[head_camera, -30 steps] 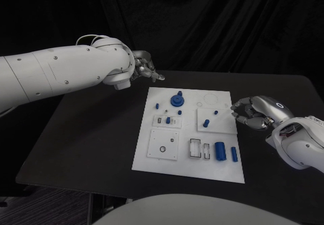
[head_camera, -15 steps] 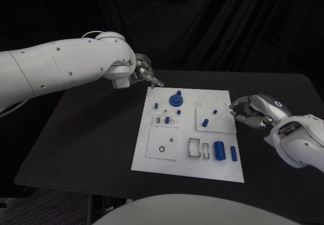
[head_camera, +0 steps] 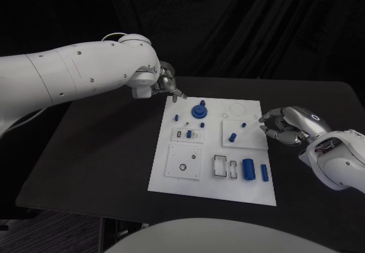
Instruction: Assemble the parts on the task board
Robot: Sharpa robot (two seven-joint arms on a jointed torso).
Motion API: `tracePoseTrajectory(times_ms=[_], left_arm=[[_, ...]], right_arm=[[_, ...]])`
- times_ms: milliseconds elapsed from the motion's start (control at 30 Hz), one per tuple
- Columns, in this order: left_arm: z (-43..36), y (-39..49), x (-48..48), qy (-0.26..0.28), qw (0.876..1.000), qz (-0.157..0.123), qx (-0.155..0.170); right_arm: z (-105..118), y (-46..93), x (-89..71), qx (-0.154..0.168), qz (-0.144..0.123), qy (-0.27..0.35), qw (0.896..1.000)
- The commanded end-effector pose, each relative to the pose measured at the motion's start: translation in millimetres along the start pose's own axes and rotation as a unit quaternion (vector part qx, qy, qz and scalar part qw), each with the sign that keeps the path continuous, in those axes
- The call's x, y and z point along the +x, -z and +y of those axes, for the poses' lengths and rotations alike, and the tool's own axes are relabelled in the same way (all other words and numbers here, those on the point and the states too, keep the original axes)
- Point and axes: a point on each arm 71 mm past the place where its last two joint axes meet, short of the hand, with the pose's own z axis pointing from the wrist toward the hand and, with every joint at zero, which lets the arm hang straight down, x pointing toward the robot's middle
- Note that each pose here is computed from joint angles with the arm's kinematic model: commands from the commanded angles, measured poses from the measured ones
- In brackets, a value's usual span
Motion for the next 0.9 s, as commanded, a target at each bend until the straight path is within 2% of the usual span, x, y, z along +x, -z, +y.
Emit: tracePoseTrajectory(times_ms=[33,367,900], left_arm=[[0.7,-1.4,0.2,-0.025,0.999,-0.007,-0.022],[-0.4,-3.3,3.2,-0.05,0.998,-0.001,-0.037],[-1.4,-8.4,11.9,-0.066,0.996,0.025,-0.045]], right_arm=[[2,1.6,-4.3,-0.012,-0.019,-0.003,1.0],[2,3.0,-5.9,-0.015,-0.025,-0.004,1.0],[2,2.8,-5.7,-0.013,-0.024,-0.004,1.0]])
